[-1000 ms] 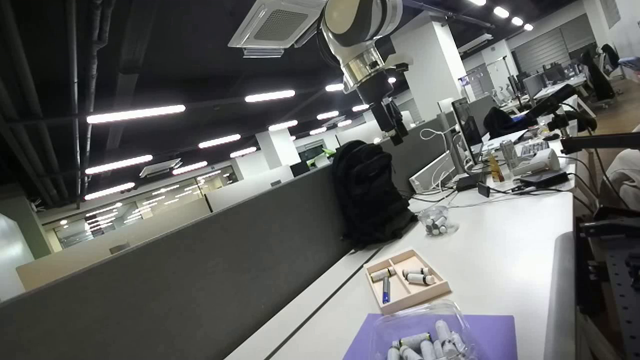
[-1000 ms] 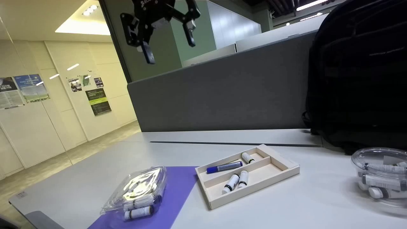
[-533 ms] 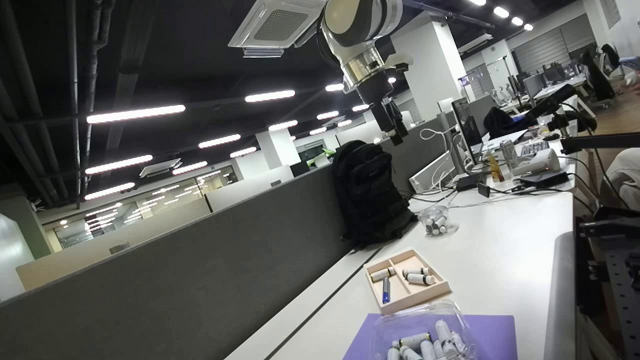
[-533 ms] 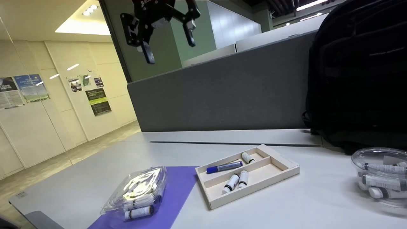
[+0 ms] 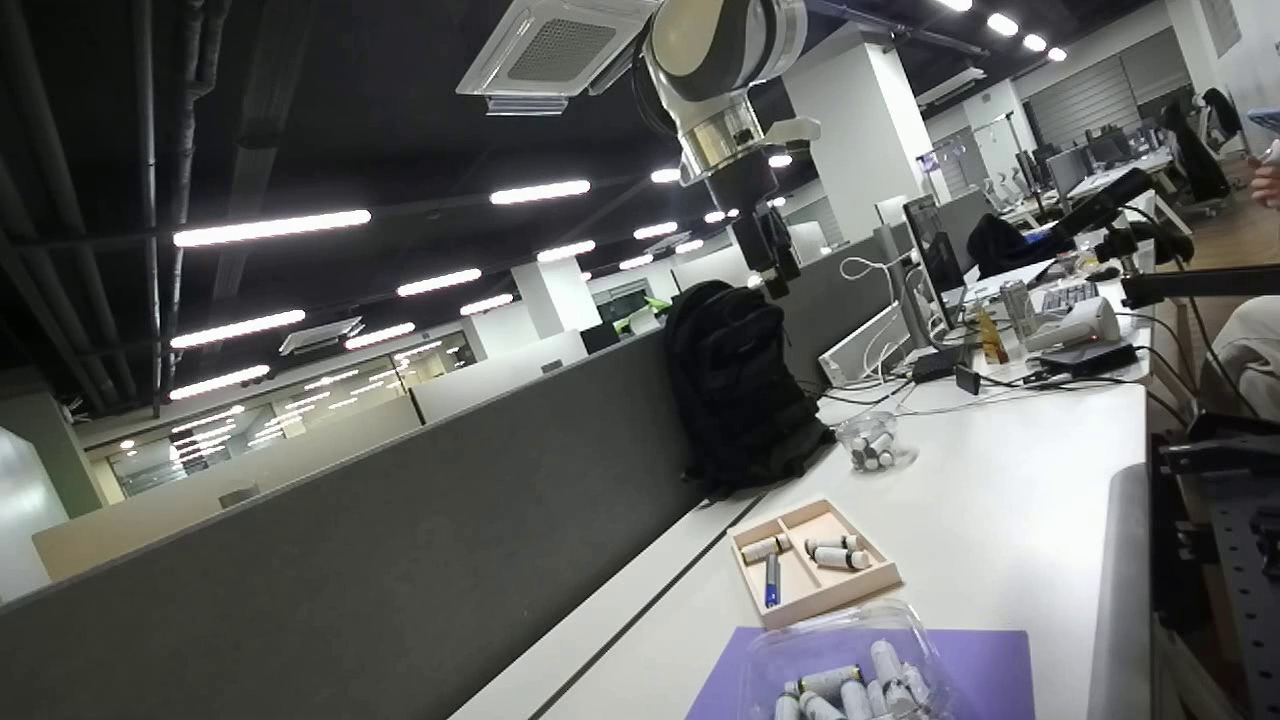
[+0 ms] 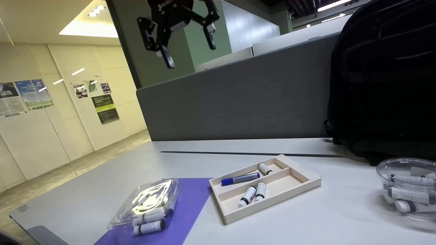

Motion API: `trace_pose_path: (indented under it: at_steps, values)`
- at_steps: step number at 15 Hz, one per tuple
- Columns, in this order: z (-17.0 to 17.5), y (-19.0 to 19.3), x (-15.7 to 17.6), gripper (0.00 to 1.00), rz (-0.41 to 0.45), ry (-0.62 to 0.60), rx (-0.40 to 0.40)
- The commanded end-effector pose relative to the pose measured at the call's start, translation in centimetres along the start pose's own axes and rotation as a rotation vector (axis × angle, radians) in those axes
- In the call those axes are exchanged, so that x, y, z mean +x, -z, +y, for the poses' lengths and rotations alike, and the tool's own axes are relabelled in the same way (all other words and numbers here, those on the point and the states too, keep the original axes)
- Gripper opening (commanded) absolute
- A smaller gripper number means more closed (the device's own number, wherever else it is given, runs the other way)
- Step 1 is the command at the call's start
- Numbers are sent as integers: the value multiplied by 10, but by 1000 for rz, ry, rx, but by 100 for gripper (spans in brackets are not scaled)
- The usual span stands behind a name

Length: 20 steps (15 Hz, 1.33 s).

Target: Take the marker from the box and place it on the table

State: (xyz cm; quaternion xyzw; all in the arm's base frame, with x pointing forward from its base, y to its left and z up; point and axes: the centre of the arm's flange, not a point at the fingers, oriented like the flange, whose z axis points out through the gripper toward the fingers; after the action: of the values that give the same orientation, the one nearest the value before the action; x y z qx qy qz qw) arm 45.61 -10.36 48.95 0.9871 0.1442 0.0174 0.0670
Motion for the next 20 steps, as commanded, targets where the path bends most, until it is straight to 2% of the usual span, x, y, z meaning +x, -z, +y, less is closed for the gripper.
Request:
trace_pose_path:
  at_steps: [1, 4, 7, 13, 18, 20]
  values:
    - [22, -26, 33, 100, 119, 9, -41]
    - [36, -58, 60, 100, 152, 13, -28]
    - [41, -99, 81, 100, 148, 6, 8]
    - [41, -168, 120, 100, 44, 31, 65]
    - [38, -202, 147, 100, -27, 66, 76]
    - [34, -210, 151, 100, -69, 88, 114]
